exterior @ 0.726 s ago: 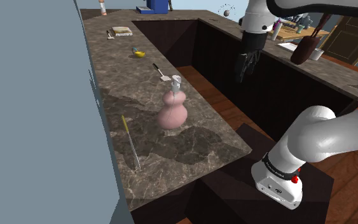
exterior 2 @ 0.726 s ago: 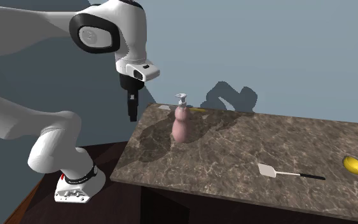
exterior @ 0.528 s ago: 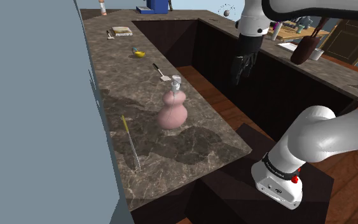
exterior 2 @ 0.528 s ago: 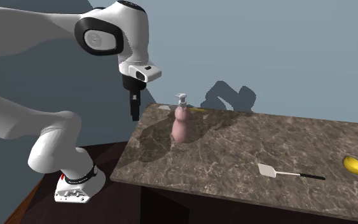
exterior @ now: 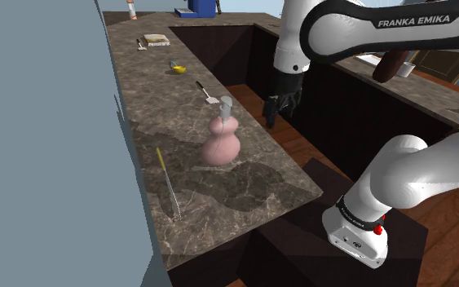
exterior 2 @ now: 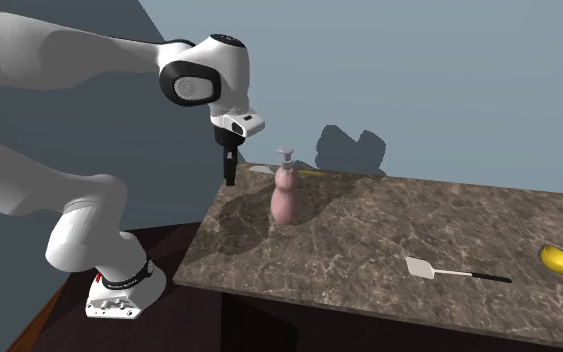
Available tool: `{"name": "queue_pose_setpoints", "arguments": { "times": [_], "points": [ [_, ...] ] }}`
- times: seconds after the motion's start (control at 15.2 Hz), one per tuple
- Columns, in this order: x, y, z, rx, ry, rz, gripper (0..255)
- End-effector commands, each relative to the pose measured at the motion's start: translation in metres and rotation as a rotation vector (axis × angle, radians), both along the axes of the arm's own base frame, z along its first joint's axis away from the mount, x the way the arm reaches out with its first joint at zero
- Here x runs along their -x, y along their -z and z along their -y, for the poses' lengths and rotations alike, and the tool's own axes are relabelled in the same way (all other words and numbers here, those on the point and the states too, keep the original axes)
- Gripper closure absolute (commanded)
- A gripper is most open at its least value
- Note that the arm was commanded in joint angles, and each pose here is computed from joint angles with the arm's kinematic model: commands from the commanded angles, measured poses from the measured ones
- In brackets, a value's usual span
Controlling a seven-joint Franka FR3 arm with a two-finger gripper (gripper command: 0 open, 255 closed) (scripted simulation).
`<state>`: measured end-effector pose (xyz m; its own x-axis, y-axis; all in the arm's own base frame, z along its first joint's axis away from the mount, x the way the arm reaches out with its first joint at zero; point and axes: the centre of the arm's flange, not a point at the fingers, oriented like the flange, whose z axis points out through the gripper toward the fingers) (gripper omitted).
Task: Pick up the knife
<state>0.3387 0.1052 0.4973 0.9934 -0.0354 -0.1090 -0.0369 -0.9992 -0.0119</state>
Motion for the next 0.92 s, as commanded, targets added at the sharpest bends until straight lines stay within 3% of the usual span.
{"name": "queue_pose_setpoints", "arguments": {
  "times": [0.0, 0.86],
  "points": [
    [-0.008, 0.012, -0.019, -0.005, 0.02, 0.01, 0],
    [-0.076, 0.102, -0.138, -0.032, 0.139, 0.056, 0]
  ]
}}
